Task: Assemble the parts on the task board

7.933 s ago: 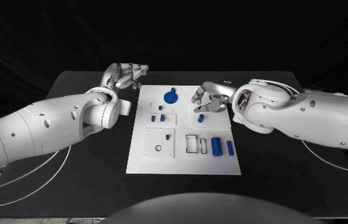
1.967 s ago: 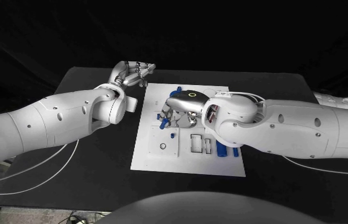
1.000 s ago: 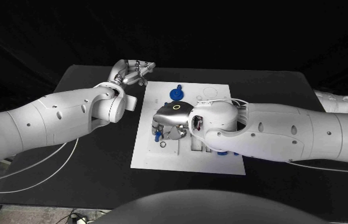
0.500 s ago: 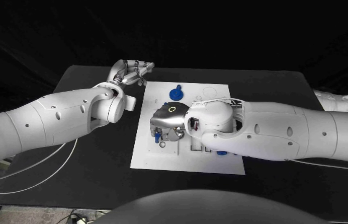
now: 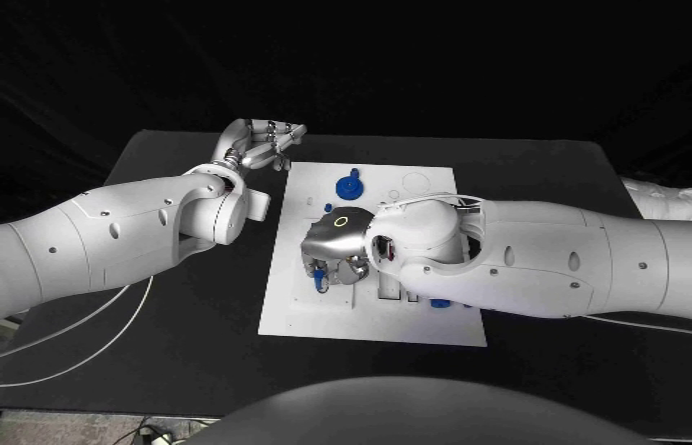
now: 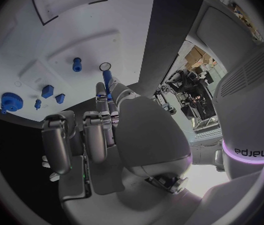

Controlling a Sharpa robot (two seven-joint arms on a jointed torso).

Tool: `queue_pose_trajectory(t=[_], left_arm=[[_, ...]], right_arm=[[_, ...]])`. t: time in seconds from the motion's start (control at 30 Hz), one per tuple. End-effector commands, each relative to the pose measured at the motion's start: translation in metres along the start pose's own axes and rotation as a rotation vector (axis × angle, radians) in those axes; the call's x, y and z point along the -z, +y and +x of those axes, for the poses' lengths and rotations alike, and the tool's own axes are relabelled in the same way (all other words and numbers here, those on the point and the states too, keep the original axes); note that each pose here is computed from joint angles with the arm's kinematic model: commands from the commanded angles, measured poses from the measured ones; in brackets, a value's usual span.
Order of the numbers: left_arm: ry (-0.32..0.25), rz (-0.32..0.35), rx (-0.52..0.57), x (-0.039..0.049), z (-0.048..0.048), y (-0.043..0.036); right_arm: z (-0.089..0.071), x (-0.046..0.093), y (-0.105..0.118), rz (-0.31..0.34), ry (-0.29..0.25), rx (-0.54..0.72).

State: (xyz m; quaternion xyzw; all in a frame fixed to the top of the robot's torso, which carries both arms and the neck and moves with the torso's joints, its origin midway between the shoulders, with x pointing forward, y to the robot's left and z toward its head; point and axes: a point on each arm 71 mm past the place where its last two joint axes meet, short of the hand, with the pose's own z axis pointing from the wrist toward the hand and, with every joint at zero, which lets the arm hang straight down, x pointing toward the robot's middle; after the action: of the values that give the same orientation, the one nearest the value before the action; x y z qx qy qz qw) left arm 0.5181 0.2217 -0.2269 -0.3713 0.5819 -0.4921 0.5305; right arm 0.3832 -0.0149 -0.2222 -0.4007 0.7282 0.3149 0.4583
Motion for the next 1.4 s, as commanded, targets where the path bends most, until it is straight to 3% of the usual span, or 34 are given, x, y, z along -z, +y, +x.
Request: queue_pose_trajectory(t=[0.03,1.4], left_arm=[[0.018,0.010,0.005,0.0000,0.0024,-0.0014],[0.021,0.009,0.007,0.0007,0.0031,-0.0018]], right_arm=[[0.0036,0.0002,0.0002,-0.008,0.051,0.022],[0.0036,-0.0046,-0.0029,-0.006,0.033,0.011]])
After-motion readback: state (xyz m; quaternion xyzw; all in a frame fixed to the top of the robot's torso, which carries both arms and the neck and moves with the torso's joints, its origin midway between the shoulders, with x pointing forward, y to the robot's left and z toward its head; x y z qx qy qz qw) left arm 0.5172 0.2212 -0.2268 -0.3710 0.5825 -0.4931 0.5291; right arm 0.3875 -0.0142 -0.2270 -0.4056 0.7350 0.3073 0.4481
